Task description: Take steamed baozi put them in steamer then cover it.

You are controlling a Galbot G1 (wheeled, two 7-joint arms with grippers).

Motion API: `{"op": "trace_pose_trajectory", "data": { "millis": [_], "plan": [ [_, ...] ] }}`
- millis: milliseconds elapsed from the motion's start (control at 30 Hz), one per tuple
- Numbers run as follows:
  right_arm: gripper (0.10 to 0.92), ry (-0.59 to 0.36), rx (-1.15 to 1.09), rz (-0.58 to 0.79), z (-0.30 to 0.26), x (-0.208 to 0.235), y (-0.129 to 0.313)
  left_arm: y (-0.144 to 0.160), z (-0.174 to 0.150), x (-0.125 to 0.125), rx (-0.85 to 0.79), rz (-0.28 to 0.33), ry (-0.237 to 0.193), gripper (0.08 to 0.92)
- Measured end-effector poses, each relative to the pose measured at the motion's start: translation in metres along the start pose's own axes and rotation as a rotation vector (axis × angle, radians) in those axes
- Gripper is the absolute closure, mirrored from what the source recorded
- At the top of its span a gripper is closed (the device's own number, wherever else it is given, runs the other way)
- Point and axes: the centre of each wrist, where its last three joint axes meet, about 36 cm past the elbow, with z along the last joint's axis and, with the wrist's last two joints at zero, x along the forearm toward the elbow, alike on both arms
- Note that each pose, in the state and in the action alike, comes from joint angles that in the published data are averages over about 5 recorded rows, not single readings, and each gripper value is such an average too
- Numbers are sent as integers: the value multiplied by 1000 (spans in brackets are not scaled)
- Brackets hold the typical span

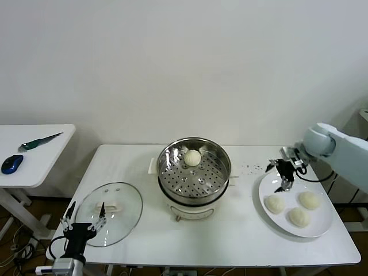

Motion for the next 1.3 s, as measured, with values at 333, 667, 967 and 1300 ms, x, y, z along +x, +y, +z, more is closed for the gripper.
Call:
{"op": "trace_pose_trajectory", "data": {
  "millis": [333, 667, 967, 1300],
  "plan": [
    [200, 14, -78, -28, 17, -34, 9, 4, 5, 2, -6, -9, 13, 177],
    [201, 9, -102, -42, 16, -54, 11, 4, 8, 1, -8, -10, 18, 177],
    [299, 1, -105, -43, 13, -57, 8, 2, 9, 0, -8, -7, 18, 177],
    [326, -12, -99, -26, 12, -36, -1, 2, 9, 2, -8, -6, 17, 177]
  ]
}}
